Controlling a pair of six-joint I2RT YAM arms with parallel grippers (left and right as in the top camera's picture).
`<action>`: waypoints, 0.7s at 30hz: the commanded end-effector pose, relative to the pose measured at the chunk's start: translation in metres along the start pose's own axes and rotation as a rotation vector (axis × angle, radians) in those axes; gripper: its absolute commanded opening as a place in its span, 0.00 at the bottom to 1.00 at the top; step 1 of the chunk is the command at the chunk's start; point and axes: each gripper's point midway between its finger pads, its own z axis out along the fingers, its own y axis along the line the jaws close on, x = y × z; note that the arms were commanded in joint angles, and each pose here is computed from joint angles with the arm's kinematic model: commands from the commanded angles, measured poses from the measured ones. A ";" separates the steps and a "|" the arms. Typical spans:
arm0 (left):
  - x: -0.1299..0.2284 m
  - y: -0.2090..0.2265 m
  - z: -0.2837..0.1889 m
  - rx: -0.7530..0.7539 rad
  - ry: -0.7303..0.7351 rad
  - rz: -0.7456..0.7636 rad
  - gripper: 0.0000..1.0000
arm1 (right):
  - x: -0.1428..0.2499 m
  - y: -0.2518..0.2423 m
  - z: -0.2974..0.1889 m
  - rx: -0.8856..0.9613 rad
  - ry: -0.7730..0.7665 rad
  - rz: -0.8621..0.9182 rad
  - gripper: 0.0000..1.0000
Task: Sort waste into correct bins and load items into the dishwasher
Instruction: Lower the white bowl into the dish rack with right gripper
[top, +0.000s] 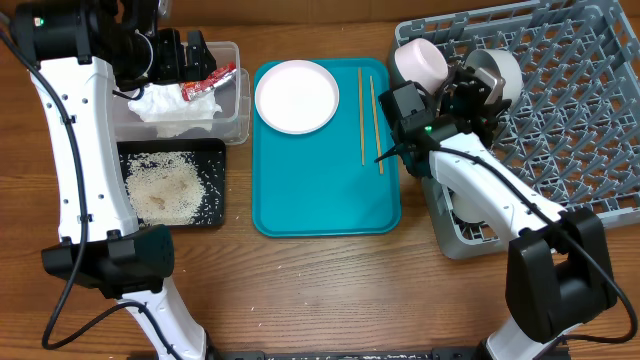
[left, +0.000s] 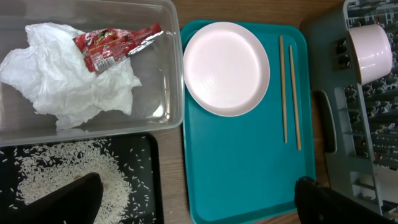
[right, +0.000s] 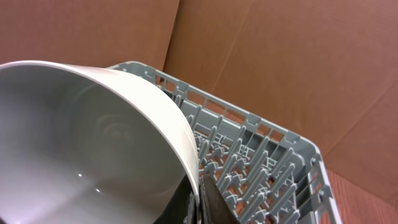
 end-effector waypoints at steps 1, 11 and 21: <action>-0.001 -0.002 -0.001 -0.005 -0.007 0.002 1.00 | 0.009 0.007 0.007 -0.001 0.019 0.004 0.04; -0.001 -0.002 -0.001 -0.005 -0.007 0.002 1.00 | 0.032 0.028 0.027 -0.015 0.083 -0.008 0.04; -0.001 -0.002 -0.001 -0.005 -0.007 0.002 1.00 | 0.056 0.042 0.032 -0.078 0.178 -0.030 0.04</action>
